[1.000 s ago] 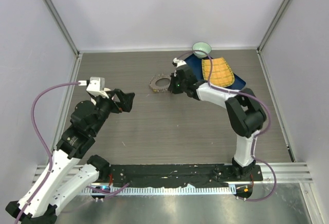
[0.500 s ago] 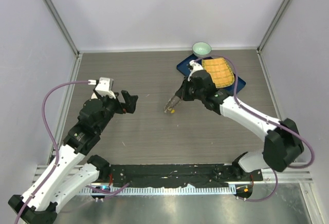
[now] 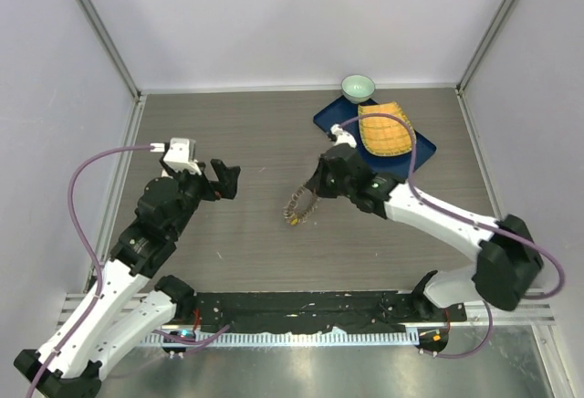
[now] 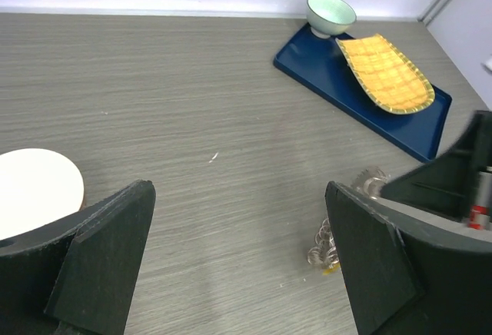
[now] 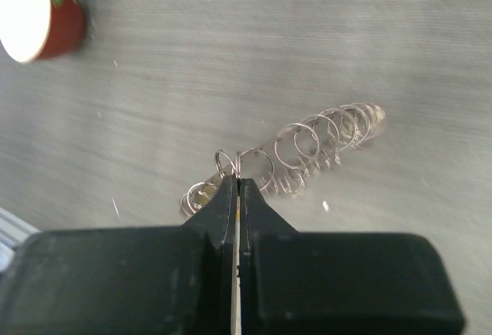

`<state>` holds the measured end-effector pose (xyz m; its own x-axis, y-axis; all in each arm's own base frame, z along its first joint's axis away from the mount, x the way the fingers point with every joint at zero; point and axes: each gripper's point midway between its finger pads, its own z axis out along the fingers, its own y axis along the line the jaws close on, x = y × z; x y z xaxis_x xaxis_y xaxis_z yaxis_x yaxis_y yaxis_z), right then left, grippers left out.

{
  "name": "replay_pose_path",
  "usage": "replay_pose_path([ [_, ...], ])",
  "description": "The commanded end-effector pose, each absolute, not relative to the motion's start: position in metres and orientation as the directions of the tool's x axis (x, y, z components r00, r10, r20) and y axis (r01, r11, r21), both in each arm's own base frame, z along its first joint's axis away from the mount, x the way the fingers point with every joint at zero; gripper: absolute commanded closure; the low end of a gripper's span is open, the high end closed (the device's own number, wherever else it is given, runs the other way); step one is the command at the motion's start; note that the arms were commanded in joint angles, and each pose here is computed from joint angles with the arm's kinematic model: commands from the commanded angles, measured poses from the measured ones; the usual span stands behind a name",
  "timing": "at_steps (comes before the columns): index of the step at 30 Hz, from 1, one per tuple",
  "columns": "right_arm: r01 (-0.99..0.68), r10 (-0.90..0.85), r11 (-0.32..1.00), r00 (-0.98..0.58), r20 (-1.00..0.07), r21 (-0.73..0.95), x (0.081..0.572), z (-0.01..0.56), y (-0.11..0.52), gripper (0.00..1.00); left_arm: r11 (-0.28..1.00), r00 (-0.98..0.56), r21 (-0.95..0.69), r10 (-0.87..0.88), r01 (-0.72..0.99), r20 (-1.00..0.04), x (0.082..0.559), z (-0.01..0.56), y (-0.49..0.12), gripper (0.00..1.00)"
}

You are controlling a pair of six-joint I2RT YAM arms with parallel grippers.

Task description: Remove the keys from the keyring

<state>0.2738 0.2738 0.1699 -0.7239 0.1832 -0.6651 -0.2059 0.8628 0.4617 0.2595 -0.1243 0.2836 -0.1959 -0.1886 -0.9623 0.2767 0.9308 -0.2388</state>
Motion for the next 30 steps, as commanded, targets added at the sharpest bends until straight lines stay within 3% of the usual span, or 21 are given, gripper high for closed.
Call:
replay_pose_path([
  [1, -0.136, 0.217, 0.888, -0.719, -0.660, 0.440, 0.308, 0.157, 0.292, 0.99, 0.936, -0.120, -0.274, -0.253, 0.219, -0.960, 0.263, 0.302, -0.112, 0.02],
  [11, -0.165, 0.081, 0.935, -0.763, -0.641, 0.315, 0.365, 0.091, 0.342, 0.96, 0.938, -0.094, -0.282, -0.268, 0.202, -0.959, 0.259, 0.308, -0.104, 0.02],
  [13, -0.200, 0.031, 0.939, -0.762, -0.647, 0.280, 0.372, 0.089, 0.348, 0.90, 0.939, -0.091, -0.282, -0.269, 0.197, -0.959, 0.258, 0.308, -0.103, 0.02],
  [16, -0.260, -0.046, 0.935, -0.763, -0.645, 0.241, 0.370, 0.089, 0.347, 0.73, 0.940, -0.088, -0.283, -0.270, 0.192, -0.959, 0.259, 0.308, -0.102, 0.02],
  [17, -0.281, -0.058, 0.929, -0.754, -0.655, 0.242, 0.367, 0.097, 0.348, 0.60, 0.940, -0.088, -0.283, -0.270, 0.192, -0.959, 0.259, 0.308, -0.102, 0.02],
  [20, -0.371, -0.119, 0.900, -0.715, -0.689, 0.229, 0.357, 0.113, 0.343, 0.45, 0.940, -0.094, -0.281, -0.267, 0.194, -0.959, 0.259, 0.307, -0.103, 0.02],
  [26, -0.626, -0.326, 0.723, -0.682, -0.654, 0.293, 0.299, 0.094, 0.348, 0.41, 0.936, -0.091, -0.286, -0.273, 0.204, -0.958, 0.258, 0.310, -0.104, 0.02],
  [30, -0.665, -0.406, 0.698, -0.672, -0.619, 0.264, 0.286, 0.081, 0.335, 0.45, 0.932, -0.092, -0.291, -0.277, 0.215, -0.956, 0.257, 0.310, -0.106, 0.02],
])
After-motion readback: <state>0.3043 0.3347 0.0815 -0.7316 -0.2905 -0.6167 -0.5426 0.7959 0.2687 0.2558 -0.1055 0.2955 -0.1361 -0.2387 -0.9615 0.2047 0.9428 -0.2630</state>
